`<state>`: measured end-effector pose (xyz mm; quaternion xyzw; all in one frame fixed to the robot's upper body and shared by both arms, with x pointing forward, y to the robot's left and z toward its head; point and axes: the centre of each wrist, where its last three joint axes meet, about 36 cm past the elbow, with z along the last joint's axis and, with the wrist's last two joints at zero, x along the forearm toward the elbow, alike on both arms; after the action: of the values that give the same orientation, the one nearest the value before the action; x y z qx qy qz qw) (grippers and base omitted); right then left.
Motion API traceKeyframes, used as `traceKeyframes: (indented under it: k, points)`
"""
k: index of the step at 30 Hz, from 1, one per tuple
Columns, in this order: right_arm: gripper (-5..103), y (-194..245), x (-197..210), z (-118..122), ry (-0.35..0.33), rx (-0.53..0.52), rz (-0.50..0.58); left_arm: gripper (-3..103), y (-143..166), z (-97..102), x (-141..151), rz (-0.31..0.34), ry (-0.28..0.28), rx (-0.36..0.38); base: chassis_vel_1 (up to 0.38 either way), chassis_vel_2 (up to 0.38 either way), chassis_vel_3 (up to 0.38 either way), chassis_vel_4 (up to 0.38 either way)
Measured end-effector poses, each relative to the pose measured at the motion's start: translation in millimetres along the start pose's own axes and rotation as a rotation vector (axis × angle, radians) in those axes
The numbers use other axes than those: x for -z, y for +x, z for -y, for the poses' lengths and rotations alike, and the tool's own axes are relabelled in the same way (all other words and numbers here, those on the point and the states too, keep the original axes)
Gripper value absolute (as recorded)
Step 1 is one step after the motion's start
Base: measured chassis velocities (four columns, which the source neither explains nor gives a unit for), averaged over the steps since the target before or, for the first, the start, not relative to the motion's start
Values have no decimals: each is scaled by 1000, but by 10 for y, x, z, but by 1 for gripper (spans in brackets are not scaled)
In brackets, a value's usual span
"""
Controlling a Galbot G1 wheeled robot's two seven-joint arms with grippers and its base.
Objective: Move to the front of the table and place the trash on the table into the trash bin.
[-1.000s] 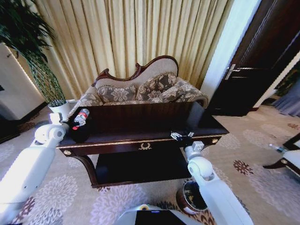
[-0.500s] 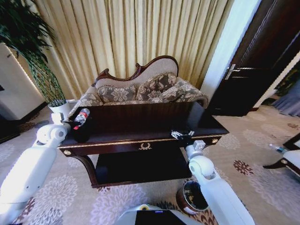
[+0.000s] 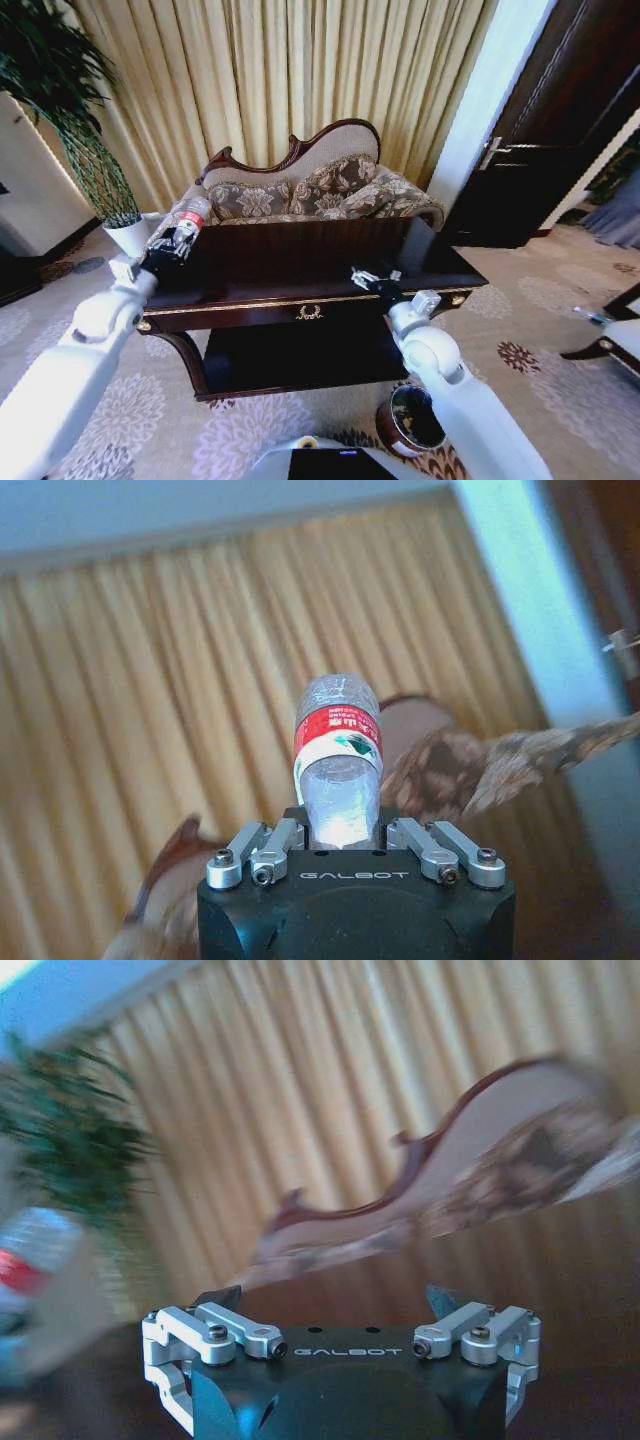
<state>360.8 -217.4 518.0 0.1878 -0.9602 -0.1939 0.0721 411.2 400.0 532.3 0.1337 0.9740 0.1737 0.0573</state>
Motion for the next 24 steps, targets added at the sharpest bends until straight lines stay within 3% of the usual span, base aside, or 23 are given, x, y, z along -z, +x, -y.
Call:
traceKeyframes:
  k: [2, 4, 5, 7, 8, 10, 14, 16, 19, 24]
  points:
    - [100, 12, 51, -39, -29, 30, -10, 30, 33, 29, 14, 19, -16, -12, 0, 0, 0, 0]
    - [100, 24, 230, -135, -111, 105, -30, 30, 96, 85, 45, 93, -99, -49, 0, 0, 0, 0]
    - [100, 24, 230, -135, -111, 105, -30, 30, 96, 85, 45, 93, -99, -49, 0, 0, 0, 0]
    - [100, 19, 386, -201, -182, 162, -55, 30, 82, 110, 57, 169, -230, -84, 0, 0, 0, 0]
    - [100, 19, 386, -201, -182, 162, -55, 30, 82, 110, 57, 169, -230, -84, 0, 0, 0, 0]
    - [100, 19, 480, -245, -235, 217, -76, 30, -10, 131, 58, 237, -333, -124, 0, 0, 0, 0]
    - [100, 11, 550, -294, -275, 269, -91, 30, -175, 191, 73, 296, -362, -166, 0, 0, 0, 0]
    - [100, -56, 594, -321, -281, 323, -95, 30, -427, 285, 156, 349, -361, -203, 0, 0, 0, 0]
    - [100, -96, 607, -315, -278, 337, -95, 30, -496, 313, 192, 360, -359, -211, 0, 0, 0, 0]
    - [100, -470, 726, -191, -241, 358, -81, 30, -797, 556, 311, 381, -315, -258, 0, 0, 0, 0]
